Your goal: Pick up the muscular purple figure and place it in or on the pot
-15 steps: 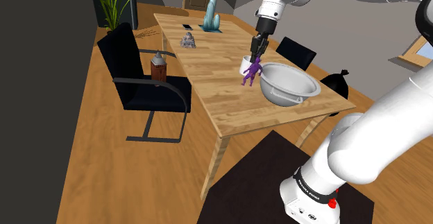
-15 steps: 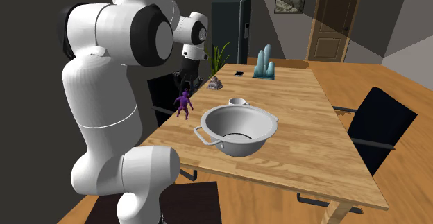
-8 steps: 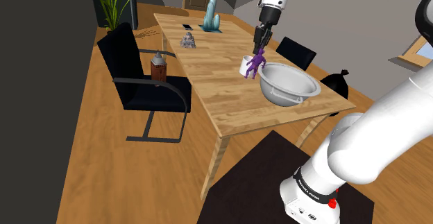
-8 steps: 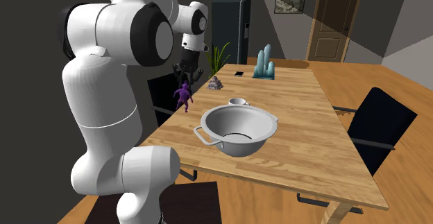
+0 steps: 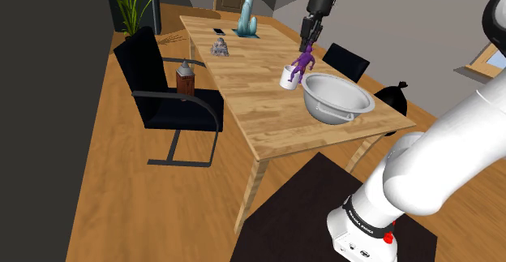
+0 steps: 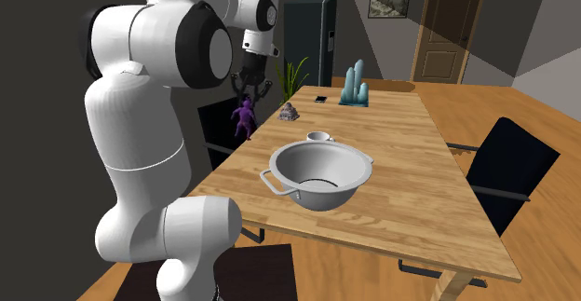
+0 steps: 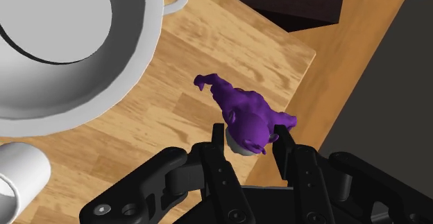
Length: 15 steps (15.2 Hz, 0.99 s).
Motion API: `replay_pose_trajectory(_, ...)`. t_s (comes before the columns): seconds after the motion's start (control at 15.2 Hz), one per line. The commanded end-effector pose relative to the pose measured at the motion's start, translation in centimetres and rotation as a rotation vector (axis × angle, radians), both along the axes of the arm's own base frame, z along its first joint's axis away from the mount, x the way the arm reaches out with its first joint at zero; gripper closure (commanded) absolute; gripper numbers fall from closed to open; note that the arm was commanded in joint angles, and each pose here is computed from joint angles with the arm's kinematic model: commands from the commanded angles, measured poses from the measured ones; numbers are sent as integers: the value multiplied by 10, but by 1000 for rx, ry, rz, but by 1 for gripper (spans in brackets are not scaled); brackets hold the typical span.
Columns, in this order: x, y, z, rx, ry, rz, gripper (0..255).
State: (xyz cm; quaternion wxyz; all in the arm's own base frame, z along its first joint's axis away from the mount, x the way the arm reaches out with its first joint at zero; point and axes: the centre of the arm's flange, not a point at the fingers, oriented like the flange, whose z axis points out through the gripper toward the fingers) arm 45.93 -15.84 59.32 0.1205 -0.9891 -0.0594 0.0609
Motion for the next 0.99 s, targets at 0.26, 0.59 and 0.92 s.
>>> replay_pose_trajectory(0.26,-20,-48,19,0,0,0,255)
replay_pose_trajectory(0.59,-44,-108,30,0,0,0,255)
replay_pose_trajectory(0.92,-69,-169,41,0,0,0,255)
